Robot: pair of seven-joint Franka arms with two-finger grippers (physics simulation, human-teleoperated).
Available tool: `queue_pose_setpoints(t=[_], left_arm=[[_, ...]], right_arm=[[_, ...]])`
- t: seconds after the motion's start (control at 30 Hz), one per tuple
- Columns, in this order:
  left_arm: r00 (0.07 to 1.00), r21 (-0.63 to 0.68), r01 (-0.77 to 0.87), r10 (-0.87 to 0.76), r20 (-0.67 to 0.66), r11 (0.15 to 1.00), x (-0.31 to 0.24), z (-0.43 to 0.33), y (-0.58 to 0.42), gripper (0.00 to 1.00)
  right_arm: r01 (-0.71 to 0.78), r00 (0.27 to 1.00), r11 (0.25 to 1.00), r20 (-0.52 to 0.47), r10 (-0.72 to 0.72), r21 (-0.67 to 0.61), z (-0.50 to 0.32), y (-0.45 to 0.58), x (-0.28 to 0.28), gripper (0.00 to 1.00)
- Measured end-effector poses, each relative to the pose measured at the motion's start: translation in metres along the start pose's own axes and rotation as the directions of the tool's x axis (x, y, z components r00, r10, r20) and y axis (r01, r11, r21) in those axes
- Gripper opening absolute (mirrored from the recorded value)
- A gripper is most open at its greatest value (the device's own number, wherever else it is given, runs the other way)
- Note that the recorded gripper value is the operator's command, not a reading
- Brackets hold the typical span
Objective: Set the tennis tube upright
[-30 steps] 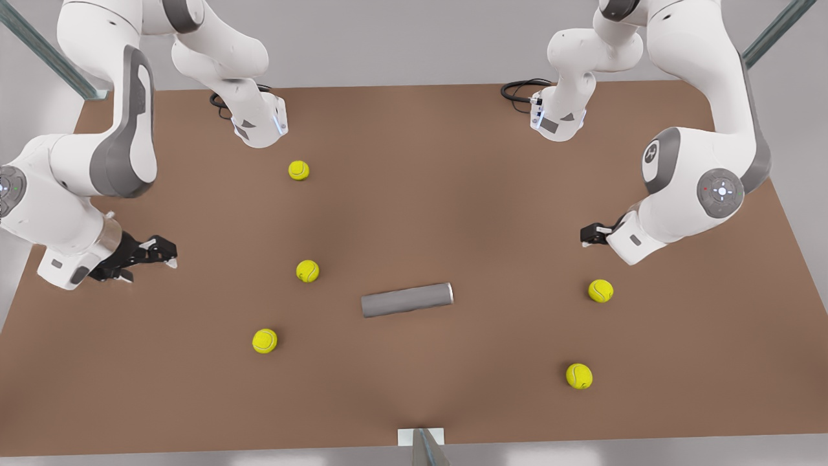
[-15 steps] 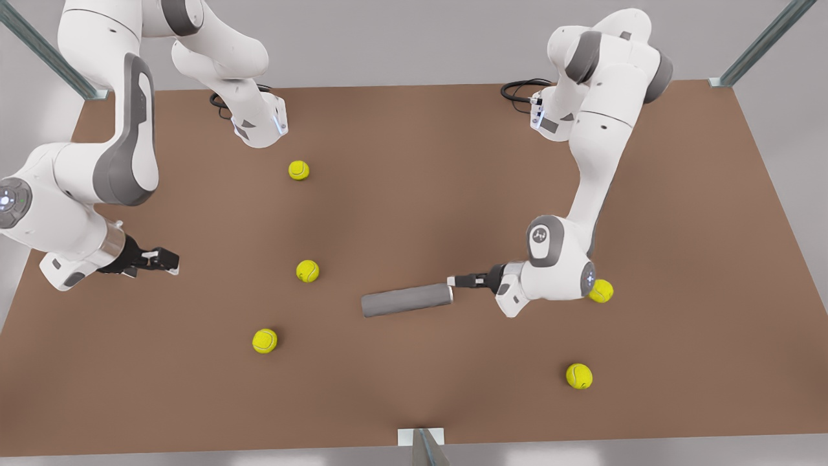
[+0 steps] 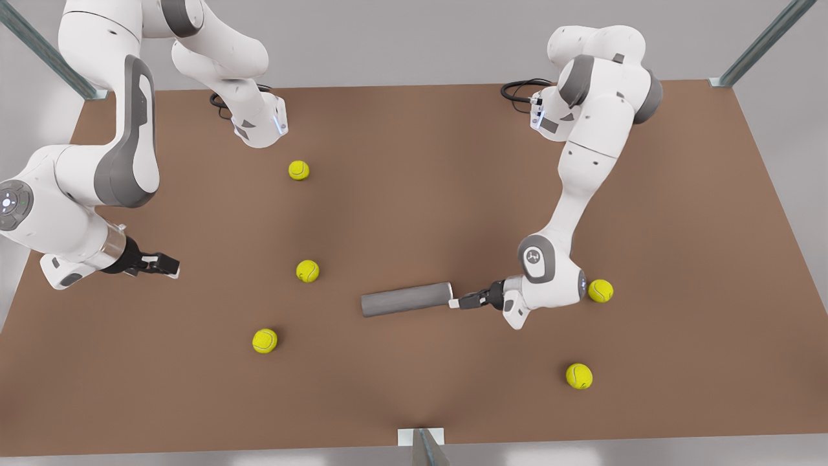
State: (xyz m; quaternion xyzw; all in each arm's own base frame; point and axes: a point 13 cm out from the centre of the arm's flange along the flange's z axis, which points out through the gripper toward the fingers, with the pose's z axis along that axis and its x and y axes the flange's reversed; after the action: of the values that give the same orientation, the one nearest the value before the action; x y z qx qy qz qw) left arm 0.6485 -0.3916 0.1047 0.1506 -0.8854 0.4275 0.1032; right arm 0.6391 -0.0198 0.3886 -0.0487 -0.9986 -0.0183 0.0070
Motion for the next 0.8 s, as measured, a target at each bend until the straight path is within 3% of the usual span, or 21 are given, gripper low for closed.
queue_pose_setpoints(t=[0.4, 0.8], left_arm=[[0.999, 0.03, -0.033, 0.034, -0.041, 0.999, 0.032, 0.034, 0.013, 1.0], [1.0, 0.133, 0.001, 0.003, -0.029, 0.991, 0.031, 0.056, 0.015, 1.0]], right_arm=[[-0.041, 0.999, 0.999, -0.001, 0.041, 0.0, 0.002, 0.001, -0.001, 1.0], [-0.062, 0.998, 0.998, 0.004, 0.062, 0.0, -0.001, 0.0, -0.002, 1.0]])
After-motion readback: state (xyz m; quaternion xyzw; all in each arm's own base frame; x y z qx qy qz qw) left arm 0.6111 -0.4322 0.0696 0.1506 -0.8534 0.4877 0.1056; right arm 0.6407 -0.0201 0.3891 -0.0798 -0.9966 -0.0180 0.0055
